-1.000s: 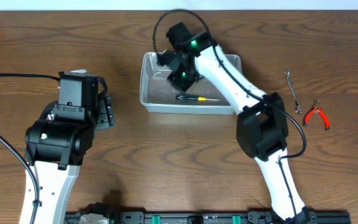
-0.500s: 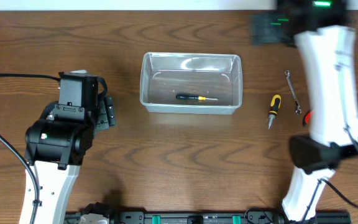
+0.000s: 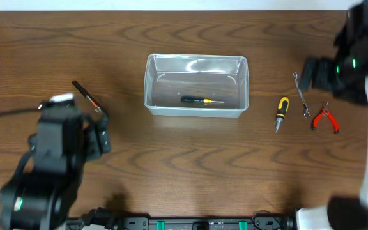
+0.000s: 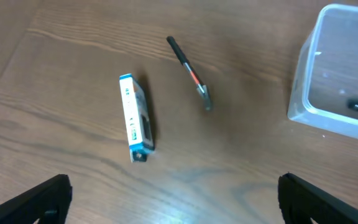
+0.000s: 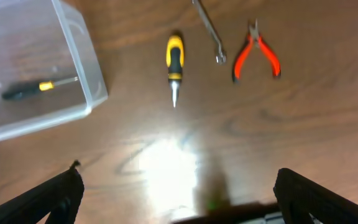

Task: Pack container
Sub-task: 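Grasp the yellow-black screwdriver handle with the right gripper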

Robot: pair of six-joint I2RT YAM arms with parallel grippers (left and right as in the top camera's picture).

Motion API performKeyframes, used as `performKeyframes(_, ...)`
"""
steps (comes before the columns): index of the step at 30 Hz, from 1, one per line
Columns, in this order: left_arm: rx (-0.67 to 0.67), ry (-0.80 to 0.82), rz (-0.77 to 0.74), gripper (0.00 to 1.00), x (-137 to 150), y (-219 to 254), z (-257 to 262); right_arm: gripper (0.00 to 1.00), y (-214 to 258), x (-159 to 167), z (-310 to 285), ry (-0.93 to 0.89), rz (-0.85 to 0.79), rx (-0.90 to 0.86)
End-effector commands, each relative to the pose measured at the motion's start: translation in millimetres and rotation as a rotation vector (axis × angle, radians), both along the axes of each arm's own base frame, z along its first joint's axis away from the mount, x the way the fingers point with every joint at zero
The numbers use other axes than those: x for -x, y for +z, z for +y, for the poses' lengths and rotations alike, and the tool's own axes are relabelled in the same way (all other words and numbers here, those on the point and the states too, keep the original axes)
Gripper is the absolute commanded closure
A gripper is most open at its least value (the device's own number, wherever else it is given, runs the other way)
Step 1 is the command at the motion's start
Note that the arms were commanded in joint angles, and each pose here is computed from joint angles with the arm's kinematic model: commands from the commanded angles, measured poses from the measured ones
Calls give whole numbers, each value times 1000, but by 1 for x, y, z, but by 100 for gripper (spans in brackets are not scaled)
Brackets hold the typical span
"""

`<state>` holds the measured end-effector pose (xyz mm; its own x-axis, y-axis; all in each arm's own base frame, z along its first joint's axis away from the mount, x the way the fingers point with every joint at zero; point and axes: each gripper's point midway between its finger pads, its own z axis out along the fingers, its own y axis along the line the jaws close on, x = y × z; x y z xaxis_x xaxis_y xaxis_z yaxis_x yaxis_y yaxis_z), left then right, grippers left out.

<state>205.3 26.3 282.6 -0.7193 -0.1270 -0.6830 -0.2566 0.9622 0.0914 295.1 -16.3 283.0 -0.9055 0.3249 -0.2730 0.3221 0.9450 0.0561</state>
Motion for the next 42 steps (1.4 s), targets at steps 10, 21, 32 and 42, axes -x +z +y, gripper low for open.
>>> performKeyframes(10, 14, 71, -70, 0, -27, 44, 10, 1, -95, -7, 9, -57, -7, -59)
performKeyframes(21, 162, 77, 1, 2, -85, 49, 11, 1, -172, -55, 7, -30, 59, -44)
performKeyframes(32, 157, 87, 116, 2, -107, 16, 15, 1, -243, -82, 6, 24, 140, -9)
performKeyframes(42, 157, 87, 116, 2, -108, 16, 15, 1, -288, -80, 5, 23, 225, -11)
